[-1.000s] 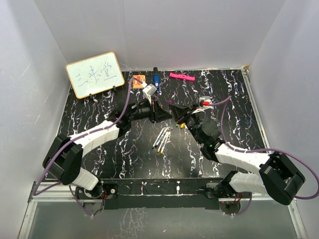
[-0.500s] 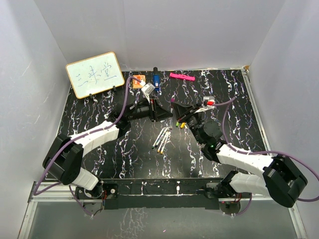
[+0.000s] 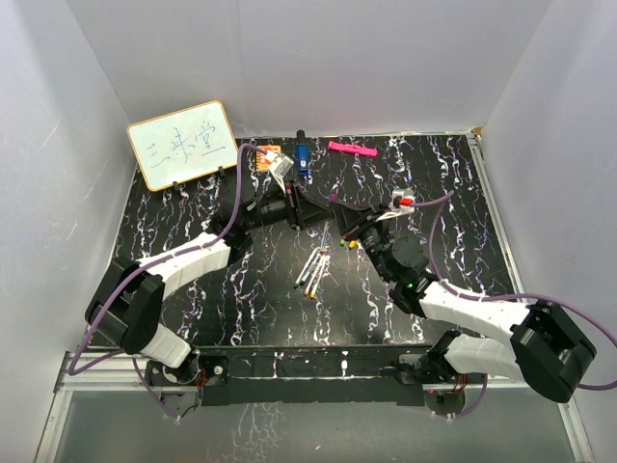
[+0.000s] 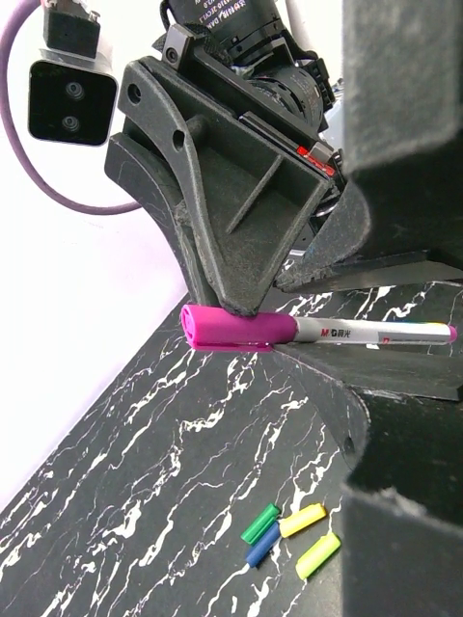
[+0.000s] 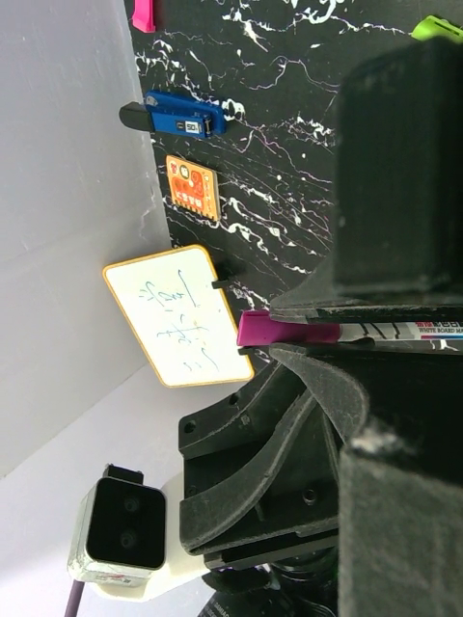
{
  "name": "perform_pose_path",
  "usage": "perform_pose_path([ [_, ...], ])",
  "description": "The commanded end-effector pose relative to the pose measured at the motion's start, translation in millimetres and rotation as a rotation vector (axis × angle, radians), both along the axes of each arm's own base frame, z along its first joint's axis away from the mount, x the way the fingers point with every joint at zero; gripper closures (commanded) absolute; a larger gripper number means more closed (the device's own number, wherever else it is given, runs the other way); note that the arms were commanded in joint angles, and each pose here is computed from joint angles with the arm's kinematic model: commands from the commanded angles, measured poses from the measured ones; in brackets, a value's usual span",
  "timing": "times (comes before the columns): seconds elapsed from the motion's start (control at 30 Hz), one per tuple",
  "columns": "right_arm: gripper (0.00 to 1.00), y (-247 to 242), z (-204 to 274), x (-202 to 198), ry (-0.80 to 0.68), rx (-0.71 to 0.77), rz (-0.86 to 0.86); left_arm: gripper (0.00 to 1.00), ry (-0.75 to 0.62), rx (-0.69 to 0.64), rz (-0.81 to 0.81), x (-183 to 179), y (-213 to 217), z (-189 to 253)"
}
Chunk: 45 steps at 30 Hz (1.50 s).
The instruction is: Insert the pens into the pen caps
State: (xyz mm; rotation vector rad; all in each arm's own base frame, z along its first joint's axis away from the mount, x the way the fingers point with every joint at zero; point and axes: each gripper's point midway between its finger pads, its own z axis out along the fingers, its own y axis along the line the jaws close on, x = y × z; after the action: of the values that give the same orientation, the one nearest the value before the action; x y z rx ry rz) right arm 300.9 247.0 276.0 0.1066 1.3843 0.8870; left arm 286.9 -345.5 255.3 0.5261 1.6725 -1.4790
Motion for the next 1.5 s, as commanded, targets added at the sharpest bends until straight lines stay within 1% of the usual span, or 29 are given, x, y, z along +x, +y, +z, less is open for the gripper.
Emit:
perform_pose_path([
  [0.0,1.0,3,-25,-5,0.056,-0.062,0.014,0.74,-0.141,-0.107,0.011,3,2,47],
  [0.2,1.0,-6,-23,1,0.061,-0.051,-0.046,0.71,-0.119,-0.083,0.001,-2,4,38],
  [0.27,1.0,-9,-21,3,0.062,-0.045,-0.068,0.62,-0.109,-0.062,0.006,-2,5,32],
  [0.57,1.0,-13,-20,4,0.07,-0.028,-0.087,0.55,-0.065,0.012,0.023,-5,10,3],
  [0.77,1.0,-16,-15,4,0.063,-0.017,-0.102,0.54,-0.03,0.064,0.02,-10,14,-23],
  [1.0,1.0,-19,-9,4,0.061,0.007,-0.112,0.53,-0.007,0.074,-0.001,-17,15,-40],
  [1.27,1.0,-15,-10,2,0.065,0.016,-0.086,0.51,0.007,0.017,-0.046,-17,2,-35],
  [1.47,1.0,-15,-9,3,0.062,0.022,-0.09,0.5,0.034,0.019,-0.084,-24,-9,-45],
])
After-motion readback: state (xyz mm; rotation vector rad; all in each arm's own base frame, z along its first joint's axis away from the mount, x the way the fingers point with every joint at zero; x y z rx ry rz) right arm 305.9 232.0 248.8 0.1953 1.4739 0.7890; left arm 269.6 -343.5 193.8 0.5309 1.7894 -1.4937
